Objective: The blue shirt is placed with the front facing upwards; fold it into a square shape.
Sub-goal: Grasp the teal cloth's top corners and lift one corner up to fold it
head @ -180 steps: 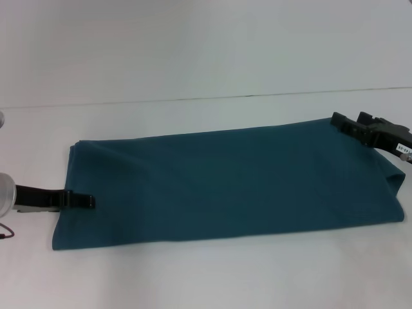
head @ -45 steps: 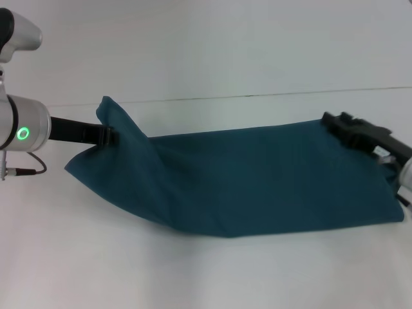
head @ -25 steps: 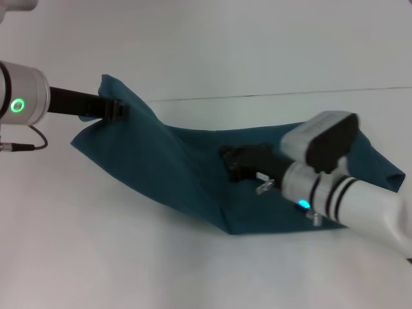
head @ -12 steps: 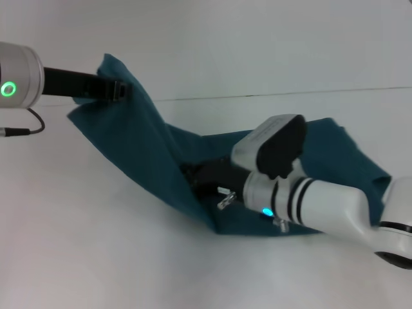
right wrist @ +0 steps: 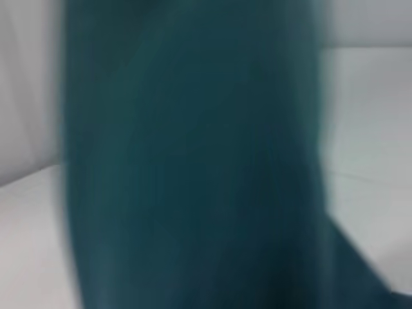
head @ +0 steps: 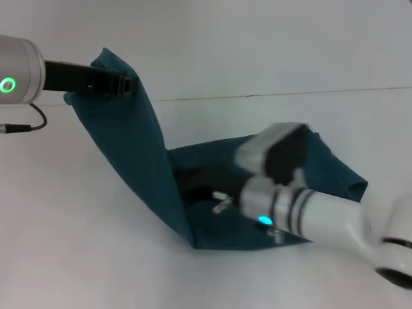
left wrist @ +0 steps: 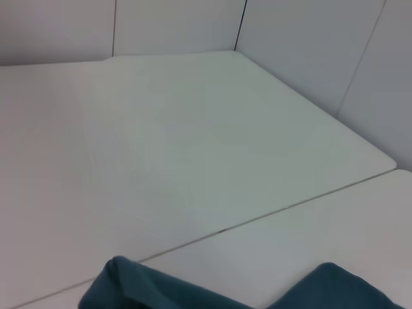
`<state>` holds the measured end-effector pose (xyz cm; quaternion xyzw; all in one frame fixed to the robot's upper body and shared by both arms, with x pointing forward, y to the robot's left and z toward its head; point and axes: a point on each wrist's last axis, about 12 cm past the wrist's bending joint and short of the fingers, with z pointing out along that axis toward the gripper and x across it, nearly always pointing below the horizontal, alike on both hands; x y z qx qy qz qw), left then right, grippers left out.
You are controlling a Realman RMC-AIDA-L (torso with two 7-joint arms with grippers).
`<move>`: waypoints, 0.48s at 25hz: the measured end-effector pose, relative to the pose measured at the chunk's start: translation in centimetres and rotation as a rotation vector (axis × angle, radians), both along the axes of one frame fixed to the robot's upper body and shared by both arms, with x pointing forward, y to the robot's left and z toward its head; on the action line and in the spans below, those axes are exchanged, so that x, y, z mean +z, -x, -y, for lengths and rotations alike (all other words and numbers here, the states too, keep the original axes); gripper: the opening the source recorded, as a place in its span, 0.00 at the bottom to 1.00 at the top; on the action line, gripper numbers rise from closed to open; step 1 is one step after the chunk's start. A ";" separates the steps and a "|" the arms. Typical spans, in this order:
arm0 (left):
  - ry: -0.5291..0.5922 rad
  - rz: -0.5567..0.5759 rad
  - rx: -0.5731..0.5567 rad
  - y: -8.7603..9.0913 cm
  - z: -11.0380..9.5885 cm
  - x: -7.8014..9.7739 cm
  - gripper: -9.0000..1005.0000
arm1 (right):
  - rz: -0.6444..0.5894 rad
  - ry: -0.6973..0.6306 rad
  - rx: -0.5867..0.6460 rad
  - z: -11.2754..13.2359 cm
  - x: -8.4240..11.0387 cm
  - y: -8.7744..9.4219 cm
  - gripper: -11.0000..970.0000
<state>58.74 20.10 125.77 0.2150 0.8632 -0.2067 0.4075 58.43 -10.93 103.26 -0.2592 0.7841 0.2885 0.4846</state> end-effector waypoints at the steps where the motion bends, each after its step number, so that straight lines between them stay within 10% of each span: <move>1: 0.001 0.004 0.000 0.0 0.0 0.1 0.07 | -0.005 -0.040 -0.054 1.1 -0.3 0.2 0.05; 6: 0.000 0.023 -0.009 0.4 0.0 0.7 0.07 | 0.018 -0.161 -0.188 4.5 -0.9 1.0 0.05; 12: 0.005 0.038 -0.017 0.5 0.1 1.1 0.07 | -0.012 -0.102 -0.102 2.3 -1.0 1.2 0.05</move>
